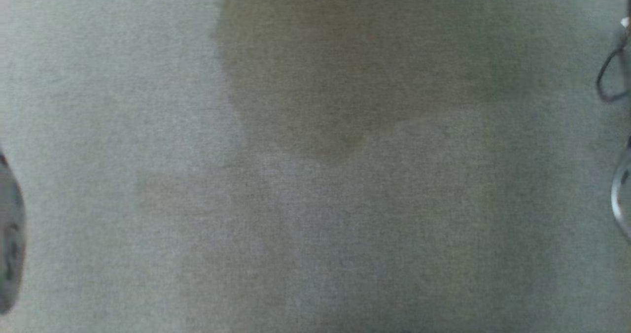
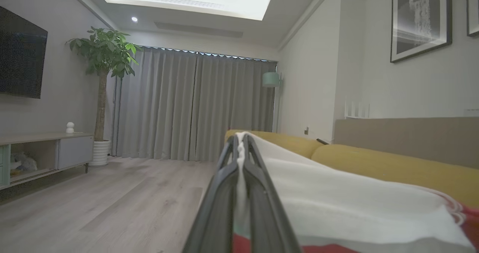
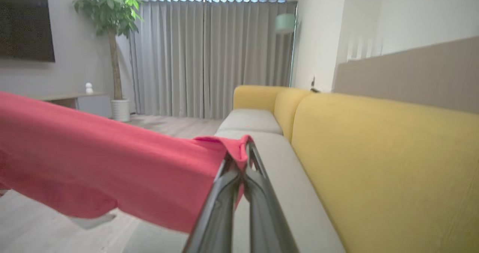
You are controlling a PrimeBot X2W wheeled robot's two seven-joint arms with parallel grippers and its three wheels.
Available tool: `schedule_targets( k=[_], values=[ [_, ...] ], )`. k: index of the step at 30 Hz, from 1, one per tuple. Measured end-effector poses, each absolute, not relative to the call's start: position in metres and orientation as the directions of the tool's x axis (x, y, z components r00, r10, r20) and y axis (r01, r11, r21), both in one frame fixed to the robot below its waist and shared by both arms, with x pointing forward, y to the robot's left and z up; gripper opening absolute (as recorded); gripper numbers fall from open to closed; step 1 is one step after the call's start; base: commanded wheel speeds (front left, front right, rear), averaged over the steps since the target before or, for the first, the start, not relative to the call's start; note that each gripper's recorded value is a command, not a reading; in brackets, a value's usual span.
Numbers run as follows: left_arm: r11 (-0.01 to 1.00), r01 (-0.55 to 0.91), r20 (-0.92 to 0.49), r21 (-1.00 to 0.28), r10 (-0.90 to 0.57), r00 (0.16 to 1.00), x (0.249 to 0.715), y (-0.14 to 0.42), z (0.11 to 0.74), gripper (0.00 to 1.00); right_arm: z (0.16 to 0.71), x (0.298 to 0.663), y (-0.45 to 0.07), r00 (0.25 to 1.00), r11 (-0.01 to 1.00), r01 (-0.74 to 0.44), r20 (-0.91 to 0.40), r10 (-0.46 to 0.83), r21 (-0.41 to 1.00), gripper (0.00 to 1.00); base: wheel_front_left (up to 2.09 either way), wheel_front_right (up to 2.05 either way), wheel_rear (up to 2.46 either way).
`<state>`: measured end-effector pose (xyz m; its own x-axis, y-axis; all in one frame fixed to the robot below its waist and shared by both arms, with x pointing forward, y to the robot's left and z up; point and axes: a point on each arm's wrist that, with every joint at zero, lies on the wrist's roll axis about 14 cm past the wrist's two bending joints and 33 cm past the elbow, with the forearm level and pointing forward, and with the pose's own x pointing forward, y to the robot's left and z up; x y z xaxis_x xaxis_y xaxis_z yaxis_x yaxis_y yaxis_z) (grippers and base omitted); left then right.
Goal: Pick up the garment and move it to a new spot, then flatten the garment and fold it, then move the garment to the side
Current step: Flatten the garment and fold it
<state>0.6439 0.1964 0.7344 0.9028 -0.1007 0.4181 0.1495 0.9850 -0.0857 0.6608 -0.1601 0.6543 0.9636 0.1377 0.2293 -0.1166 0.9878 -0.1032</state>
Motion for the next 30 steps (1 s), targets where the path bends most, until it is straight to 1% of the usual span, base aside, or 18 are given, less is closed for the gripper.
schedule_targets(
  k=[4,6,9,12,16,17,20,25,30],
  values=[
    [0.986,0.164,0.300,-0.044,-0.143,0.943,0.636,0.187,0.676,0.00,0.586,0.650,-0.162,0.990,0.987,-0.131,0.048,0.136,-0.095,0.00,0.00,0.00,0.00],
    [0.986,0.164,0.209,-0.034,-0.153,0.966,0.627,0.186,0.635,0.00,0.544,0.637,-0.165,0.988,0.985,-0.140,-0.076,0.133,-0.104,0.00,0.00,0.00,0.00],
    [0.985,0.170,0.072,-0.024,-0.168,0.983,0.602,0.186,0.573,0.00,0.489,0.610,-0.168,0.959,0.978,-0.167,-0.251,0.131,-0.126,0.00,0.00,0.00,0.00],
    [0.980,0.197,-0.053,0.001,-0.197,0.979,0.568,0.182,0.522,0.00,0.460,0.586,-0.176,0.924,0.971,-0.183,-0.365,0.117,-0.151,0.00,0.00,0.00,0.00],
    [0.969,0.248,-0.185,0.006,-0.243,0.952,0.519,0.177,0.476,0.00,0.447,0.562,-0.187,0.882,0.956,-0.210,-0.461,0.094,-0.207,0.00,0.00,0.00,0.00],
    [0.969,0.248,-0.185,0.006,-0.243,0.952,0.519,0.177,0.476,0.00,0.447,0.562,-0.187,0.882,0.956,-0.210,-0.461,0.094,-0.207,0.00,0.00,0.00,0.00],
    [0.960,0.281,-0.272,0.017,-0.266,0.925,0.484,0.180,0.456,0.00,0.438,0.540,-0.188,0.849,0.945,-0.238,-0.521,0.090,-0.226,0.00,0.00,0.00,0.00],
    [0.940,0.342,-0.371,0.020,-0.310,0.875,0.433,0.182,0.441,0.00,0.416,0.498,-0.188,0.789,0.939,-0.270,-0.608,0.089,-0.214,0.00,0.00,0.00,0.00],
    [0.921,0.388,-0.422,0.029,-0.340,0.840,0.398,0.183,0.442,0.00,0.410,0.468,-0.190,0.751,0.940,-0.290,-0.651,0.108,-0.178,0.00,0.00,0.00,0.00]
  ],
)
